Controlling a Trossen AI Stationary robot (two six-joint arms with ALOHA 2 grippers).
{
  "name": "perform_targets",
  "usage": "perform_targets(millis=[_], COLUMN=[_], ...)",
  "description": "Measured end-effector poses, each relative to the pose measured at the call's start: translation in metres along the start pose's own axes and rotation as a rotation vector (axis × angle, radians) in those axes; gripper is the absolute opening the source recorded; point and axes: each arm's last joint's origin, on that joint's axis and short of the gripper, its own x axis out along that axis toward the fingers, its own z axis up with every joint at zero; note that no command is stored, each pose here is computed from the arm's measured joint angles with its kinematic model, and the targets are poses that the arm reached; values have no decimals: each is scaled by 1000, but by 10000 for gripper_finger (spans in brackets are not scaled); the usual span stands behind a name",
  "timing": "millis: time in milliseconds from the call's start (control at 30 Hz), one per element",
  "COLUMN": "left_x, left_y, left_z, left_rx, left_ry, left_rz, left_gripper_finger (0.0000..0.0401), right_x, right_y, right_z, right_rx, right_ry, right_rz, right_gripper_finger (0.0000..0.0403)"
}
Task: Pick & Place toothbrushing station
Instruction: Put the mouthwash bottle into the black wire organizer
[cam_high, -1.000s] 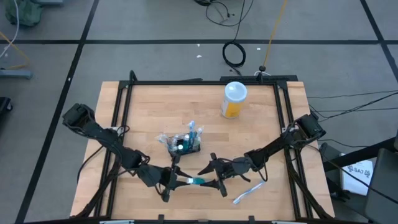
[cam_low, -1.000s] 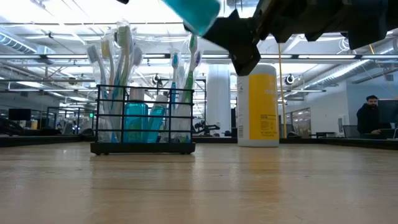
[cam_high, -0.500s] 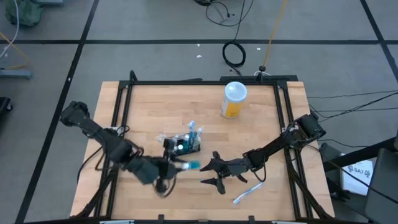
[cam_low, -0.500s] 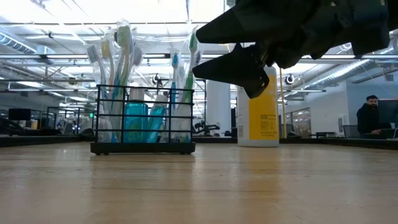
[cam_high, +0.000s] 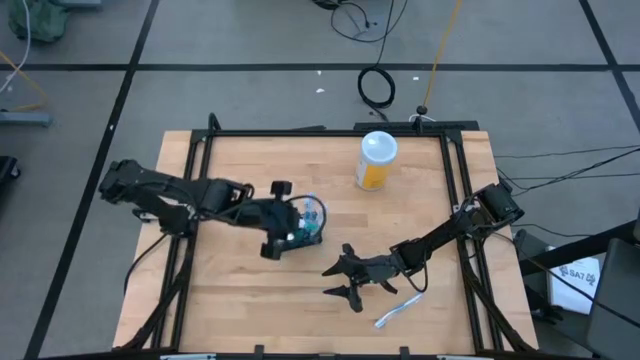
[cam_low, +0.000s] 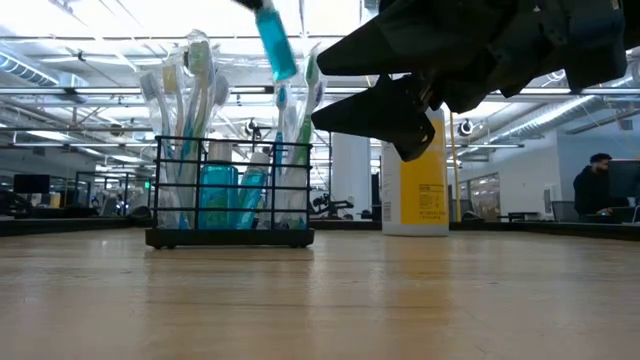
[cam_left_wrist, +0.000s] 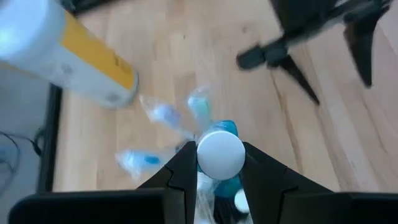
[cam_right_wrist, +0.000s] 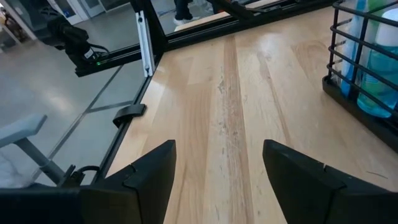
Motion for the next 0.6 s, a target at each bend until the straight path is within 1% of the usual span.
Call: perform_targets(millis=[133,300,433,533,600], left_x=[4,6,5,4,3], left_y=[16,32,36,36,36], left_z=[-12,-25,-32,-38,-39], left_rx=[-47,-147,-195,-198,-199], left_ry=[103,224,287,346,355], left_rz=[-32,-14,-10,-31,-45], left_gripper_finger=[97,97,97,97,97], right_x=[0,0,0,0,0], right_y=[0,0,0,0,0], right_z=[0,0,0,0,0], right_rx=[0,0,0,0,0], right_ry=[1,1,1,1,1], right_rz=[1,0,1,1,1], right_gripper_finger=[231,231,228,227,227])
